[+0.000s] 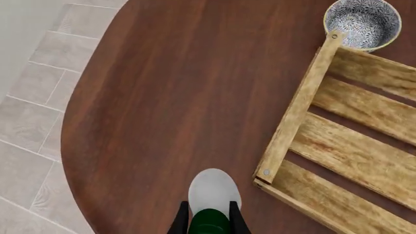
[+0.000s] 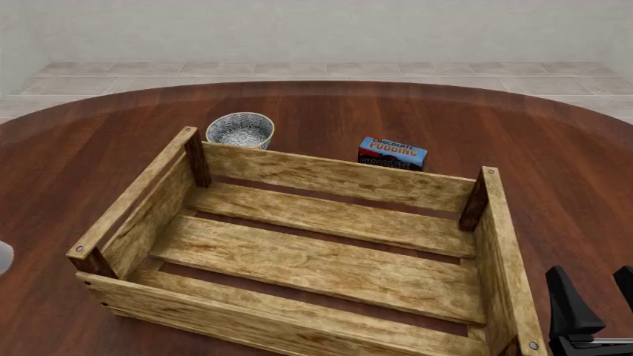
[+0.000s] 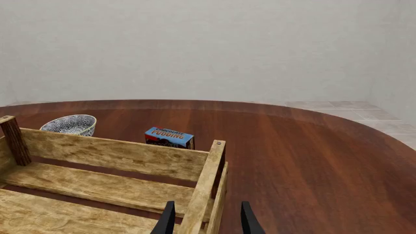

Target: Pick up the salad dressing and put it in the tray.

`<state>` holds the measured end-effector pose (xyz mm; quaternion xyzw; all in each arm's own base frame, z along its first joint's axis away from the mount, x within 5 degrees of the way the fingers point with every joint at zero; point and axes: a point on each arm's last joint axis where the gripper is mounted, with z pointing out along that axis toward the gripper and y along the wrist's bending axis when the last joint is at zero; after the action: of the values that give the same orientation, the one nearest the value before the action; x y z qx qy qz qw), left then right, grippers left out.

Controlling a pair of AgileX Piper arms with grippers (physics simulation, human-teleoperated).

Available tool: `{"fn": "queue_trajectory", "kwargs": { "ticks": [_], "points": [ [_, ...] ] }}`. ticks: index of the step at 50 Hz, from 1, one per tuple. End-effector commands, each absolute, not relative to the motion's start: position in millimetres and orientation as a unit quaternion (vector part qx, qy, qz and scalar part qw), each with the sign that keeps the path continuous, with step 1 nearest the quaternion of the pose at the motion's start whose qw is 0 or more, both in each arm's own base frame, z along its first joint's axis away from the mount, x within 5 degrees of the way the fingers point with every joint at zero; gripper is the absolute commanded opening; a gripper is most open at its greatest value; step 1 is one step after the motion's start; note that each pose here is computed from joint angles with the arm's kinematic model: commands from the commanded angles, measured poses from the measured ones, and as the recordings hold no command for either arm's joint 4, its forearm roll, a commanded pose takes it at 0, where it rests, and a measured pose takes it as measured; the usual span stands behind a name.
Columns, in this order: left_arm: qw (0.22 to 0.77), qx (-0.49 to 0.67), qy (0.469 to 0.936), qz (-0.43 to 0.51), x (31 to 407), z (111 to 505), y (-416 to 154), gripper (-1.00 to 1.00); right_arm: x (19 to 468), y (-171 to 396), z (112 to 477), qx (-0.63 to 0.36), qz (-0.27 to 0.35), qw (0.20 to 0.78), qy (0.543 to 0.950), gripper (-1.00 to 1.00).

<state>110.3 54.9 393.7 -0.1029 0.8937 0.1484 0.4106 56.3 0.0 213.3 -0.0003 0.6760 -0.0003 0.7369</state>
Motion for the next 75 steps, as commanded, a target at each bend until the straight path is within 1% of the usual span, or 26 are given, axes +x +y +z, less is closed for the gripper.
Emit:
{"fn": "queue_trajectory", "kwargs": {
  "ticks": [1,11,30,36,51,57,75],
  "points": [
    [0.449,-0.070,0.880,0.140,118.6,431.4,47.6,-1.00,56.3,0.0,213.3,0.000,0.000,0.737,0.676,1.00],
    [0.466,-0.028,0.877,0.115,135.6,454.0,38.0,-1.00,56.3,0.0,213.3,0.000,0.000,0.737,0.676,1.00],
    [0.481,0.072,0.871,0.075,157.1,464.0,11.5,-1.00,56.3,0.0,213.3,0.000,0.000,0.737,0.676,1.00],
    [0.480,0.107,0.869,0.048,167.3,459.4,-3.9,-1.00,56.3,0.0,213.3,0.000,0.000,0.737,0.676,1.00],
    [0.473,0.181,0.862,0.025,191.9,451.0,-29.9,-1.00,56.3,0.0,213.3,0.000,0.000,0.737,0.676,1.00],
    [0.474,0.192,0.859,0.020,202.7,447.0,-36.3,-1.00,56.3,0.0,213.3,0.000,0.000,0.737,0.676,1.00],
    [0.455,0.238,0.858,-0.010,240.4,425.5,-72.0,-1.00,56.3,0.0,213.3,0.000,0.000,0.737,0.676,1.00]
  ]
}}
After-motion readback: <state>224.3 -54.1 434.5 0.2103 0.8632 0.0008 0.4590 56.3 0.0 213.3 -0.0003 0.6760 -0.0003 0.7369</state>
